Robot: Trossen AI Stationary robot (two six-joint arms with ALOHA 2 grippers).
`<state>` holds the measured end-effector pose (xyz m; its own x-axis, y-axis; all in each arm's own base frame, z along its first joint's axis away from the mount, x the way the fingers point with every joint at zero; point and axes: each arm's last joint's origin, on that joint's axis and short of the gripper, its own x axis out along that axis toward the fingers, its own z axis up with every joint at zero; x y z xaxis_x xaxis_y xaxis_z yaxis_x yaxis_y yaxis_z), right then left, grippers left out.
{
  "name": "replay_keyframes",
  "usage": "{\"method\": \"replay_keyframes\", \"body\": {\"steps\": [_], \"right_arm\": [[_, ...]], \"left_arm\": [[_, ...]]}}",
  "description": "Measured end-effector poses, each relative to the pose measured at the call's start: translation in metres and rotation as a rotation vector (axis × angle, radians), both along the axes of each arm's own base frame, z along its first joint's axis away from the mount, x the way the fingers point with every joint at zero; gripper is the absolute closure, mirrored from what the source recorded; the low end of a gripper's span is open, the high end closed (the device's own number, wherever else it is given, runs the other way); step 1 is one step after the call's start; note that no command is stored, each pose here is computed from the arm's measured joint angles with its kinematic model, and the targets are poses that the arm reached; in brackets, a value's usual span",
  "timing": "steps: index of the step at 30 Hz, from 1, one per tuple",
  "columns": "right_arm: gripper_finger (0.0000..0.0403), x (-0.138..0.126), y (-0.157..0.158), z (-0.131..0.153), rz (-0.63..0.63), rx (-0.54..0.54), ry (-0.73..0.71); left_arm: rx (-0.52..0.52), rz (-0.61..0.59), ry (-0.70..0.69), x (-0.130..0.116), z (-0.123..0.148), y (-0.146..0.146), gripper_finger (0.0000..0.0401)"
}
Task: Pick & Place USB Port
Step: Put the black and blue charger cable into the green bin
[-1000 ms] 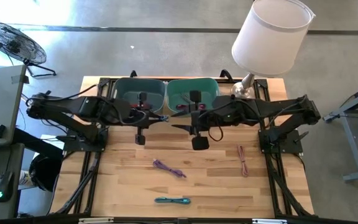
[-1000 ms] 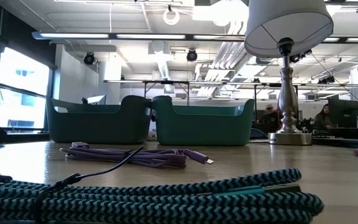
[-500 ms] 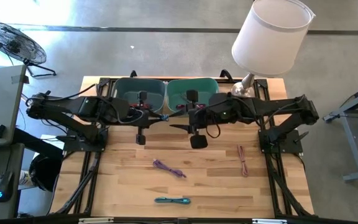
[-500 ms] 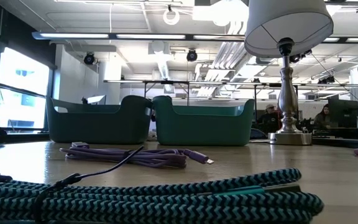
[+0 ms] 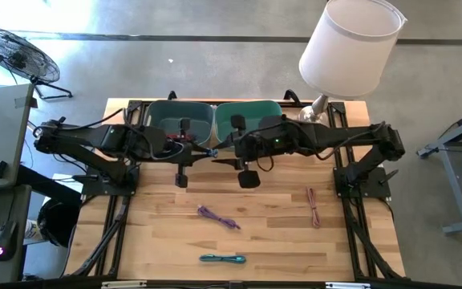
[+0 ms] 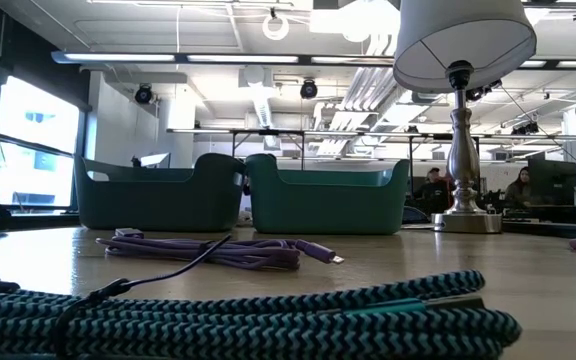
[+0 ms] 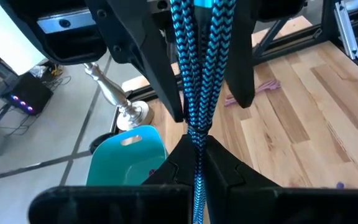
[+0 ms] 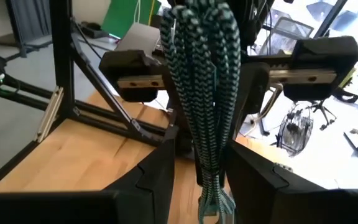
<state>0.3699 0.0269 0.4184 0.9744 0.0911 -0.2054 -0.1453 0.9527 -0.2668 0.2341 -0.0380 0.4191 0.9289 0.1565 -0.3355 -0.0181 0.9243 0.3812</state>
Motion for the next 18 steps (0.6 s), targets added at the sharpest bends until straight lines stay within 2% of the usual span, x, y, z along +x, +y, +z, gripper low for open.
{"method": "replay_keyframes", "body": {"steps": [8,11,15,18], "right_arm": [[0.0286,0.001,-0.001,0.004,0.014,-0.032,-0.046],[0.0312,0.001,-0.005,0.004,0.005,-0.026,-0.045],[0.0378,0.001,-0.011,0.004,-0.012,-0.006,-0.042],[0.0382,0.001,-0.012,0.004,-0.019,-0.009,-0.043]], "left_arm": [[0.019,-0.007,-0.007,0.0,0.001,0.0,0.0399],[0.02,-0.006,-0.005,0.0,0.001,0.0,0.0399],[0.026,-0.001,-0.003,0.0,0.001,0.0,0.0399],[0.032,0.006,-0.003,0.0,0.001,0.001,0.0387]]}}
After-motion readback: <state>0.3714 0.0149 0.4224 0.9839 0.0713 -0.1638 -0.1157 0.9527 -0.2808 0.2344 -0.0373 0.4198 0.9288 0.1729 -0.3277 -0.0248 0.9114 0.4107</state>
